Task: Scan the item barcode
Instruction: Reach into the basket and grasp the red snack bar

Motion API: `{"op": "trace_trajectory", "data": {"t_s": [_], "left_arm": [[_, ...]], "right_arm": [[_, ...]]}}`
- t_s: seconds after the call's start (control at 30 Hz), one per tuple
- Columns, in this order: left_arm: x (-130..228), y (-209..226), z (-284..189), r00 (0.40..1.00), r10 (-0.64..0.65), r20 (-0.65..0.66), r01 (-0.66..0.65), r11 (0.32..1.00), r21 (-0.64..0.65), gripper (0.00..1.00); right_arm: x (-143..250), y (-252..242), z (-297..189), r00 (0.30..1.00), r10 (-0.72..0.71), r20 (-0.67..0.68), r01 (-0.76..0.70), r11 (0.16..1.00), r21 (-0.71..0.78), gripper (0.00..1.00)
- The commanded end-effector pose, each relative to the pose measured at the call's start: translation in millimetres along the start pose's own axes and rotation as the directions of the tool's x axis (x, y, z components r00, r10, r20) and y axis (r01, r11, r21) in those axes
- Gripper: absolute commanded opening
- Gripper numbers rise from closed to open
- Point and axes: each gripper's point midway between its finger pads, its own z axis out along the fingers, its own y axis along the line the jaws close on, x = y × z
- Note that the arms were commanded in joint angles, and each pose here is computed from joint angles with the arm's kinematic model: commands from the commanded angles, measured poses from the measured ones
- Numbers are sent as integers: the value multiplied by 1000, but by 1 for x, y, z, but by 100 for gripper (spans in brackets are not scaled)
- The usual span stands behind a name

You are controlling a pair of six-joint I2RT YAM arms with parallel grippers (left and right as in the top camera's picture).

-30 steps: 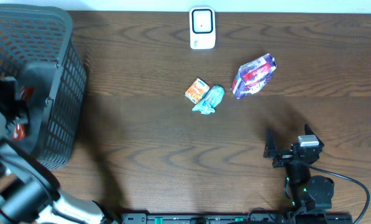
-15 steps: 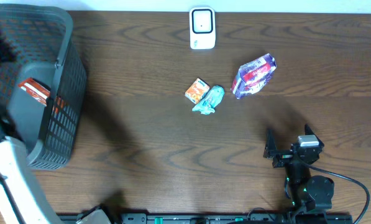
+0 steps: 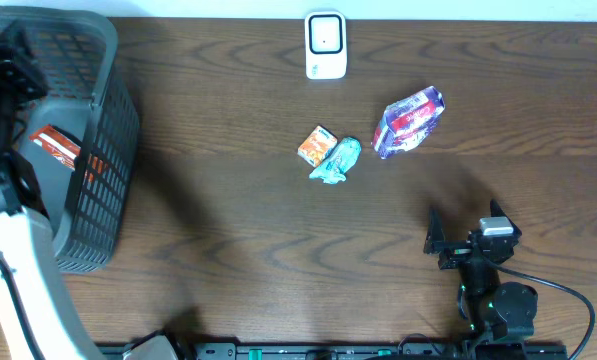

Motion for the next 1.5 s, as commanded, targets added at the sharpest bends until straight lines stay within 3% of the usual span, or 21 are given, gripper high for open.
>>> {"op": "trace_trajectory", "data": {"t_s": [0.0, 0.03, 0.1, 0.17, 0.2, 0.37, 0.57, 0.83, 1.2, 1.3, 1.33, 1.4, 1.43, 1.47], "left_arm": [[32, 45, 22, 996, -31, -83, 17, 987, -160, 43], [46, 50, 28, 991, -46, -125, 25, 985, -168, 44], [73, 58, 38, 977, -76, -201, 39, 982, -183, 56], [98, 66, 49, 960, -101, -263, 49, 979, -197, 96], [117, 73, 59, 947, -116, -301, 54, 977, -208, 98], [177, 104, 78, 896, -166, -411, 32, 949, -313, 98], [238, 113, 92, 828, -196, -525, 2, 938, -348, 98], [286, 131, 94, 779, -181, -601, -150, 876, -458, 98], [346, 156, 82, 689, -305, -658, -158, 823, -546, 98], [345, 156, 82, 691, -304, -656, -157, 823, -546, 75], [345, 156, 82, 691, -304, -656, -157, 823, -546, 49], [341, 155, 81, 694, -303, -653, -156, 823, -547, 20], [337, 154, 81, 701, -300, -648, -153, 823, -547, 8], [329, 153, 82, 713, -295, -636, -148, 824, -547, 7]], "right_arm": [[1, 0, 0, 1000, -8, -1, 8, 1000, 3, 99], [1, 0, 0, 1000, -8, -1, 8, 1000, 3, 99], [1, 0, 0, 1000, -8, -1, 8, 1000, 3, 99], [1, 0, 0, 1000, -8, -1, 8, 1000, 3, 99], [1, 0, 0, 1000, -8, -1, 8, 1000, 3, 99], [1, 0, 0, 1000, -8, -1, 8, 1000, 3, 99], [1, 0, 0, 1000, -8, -1, 8, 1000, 3, 99], [1, 0, 0, 1000, -8, -1, 8, 1000, 3, 99], [1, 0, 0, 1000, -8, -1, 8, 1000, 3, 99], [1, 0, 0, 1000, -8, -1, 8, 1000, 3, 99], [1, 0, 0, 1000, -8, -1, 8, 1000, 3, 99], [1, 0, 0, 1000, -8, -1, 8, 1000, 3, 99], [1, 0, 0, 1000, -8, -1, 8, 1000, 3, 99], [1, 0, 0, 1000, -8, -1, 8, 1000, 3, 99]]}}
